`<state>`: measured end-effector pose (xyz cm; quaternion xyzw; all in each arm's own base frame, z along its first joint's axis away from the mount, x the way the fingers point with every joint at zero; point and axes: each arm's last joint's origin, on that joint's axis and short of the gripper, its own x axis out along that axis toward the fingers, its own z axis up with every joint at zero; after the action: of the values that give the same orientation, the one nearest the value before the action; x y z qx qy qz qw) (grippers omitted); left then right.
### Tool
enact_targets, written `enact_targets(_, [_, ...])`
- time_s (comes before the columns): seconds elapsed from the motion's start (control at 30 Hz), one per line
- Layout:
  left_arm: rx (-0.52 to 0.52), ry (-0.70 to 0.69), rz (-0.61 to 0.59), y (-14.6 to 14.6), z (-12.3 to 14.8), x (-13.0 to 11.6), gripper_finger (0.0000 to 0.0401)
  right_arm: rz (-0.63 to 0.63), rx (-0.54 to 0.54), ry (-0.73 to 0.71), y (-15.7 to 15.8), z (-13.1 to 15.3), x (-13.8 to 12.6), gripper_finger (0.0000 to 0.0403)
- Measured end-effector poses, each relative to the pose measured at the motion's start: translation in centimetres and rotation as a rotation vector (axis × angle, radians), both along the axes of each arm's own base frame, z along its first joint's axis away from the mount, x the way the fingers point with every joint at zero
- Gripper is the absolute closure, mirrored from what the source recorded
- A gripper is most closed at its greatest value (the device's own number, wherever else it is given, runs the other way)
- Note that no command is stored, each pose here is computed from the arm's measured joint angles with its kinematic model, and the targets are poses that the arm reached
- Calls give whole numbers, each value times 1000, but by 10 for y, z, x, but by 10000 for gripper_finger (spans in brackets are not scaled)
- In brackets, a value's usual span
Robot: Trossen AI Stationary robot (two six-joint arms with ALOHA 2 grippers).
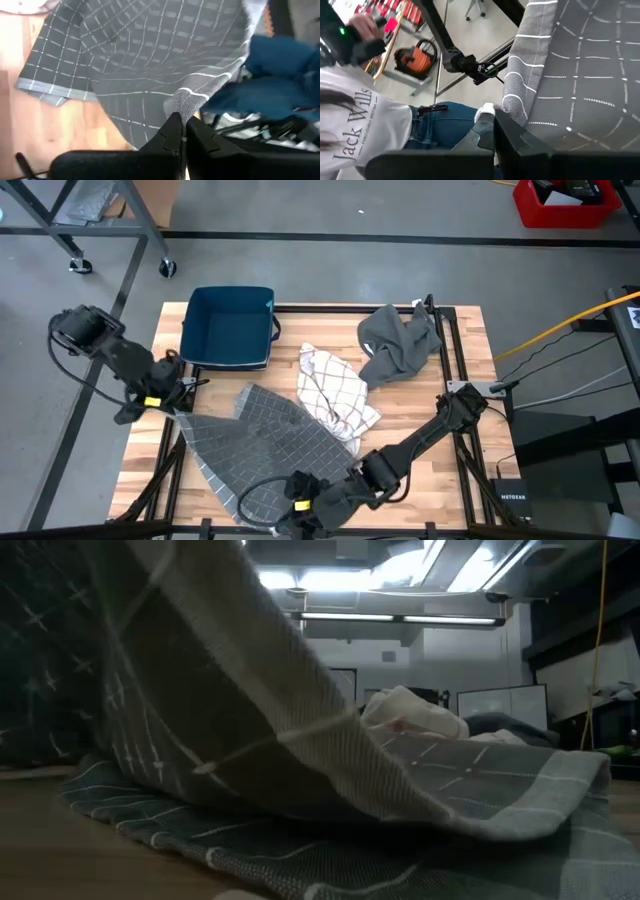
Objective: Fold towel
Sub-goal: Fold the gray patterned towel
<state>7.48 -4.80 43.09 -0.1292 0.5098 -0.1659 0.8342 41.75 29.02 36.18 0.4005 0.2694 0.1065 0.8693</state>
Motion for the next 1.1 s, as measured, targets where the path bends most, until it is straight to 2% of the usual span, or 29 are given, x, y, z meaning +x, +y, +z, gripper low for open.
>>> enact_targets(0.13, [116, 42, -24, -3, -24, 8, 401, -86, 38, 12, 11, -2, -6, 400])
enact_targets(0.27, [296, 26, -10, -2, -45, 16, 401, -162, 61, 20, 19, -4, -13, 400])
enact_targets(0.4, [419, -4, 9, -2, -58, 22, 401, -218, 70, 19, 25, -4, -19, 400])
enact_targets(0.63, [545, -147, 26, -6, -67, 38, 401, -263, 131, 192, 23, -16, -25, 400])
enact_targets(0.83, [708, -289, 56, -8, -66, 51, 401, -351, 113, 327, 17, -28, -32, 400])
enact_targets(0.93, [759, -308, 17, -10, -73, 56, 401, -404, 118, 398, 14, -34, -36, 400])
enact_targets(1.1, [834, -300, -25, -14, -98, 64, 401, -426, 71, 451, 10, -39, -40, 400])
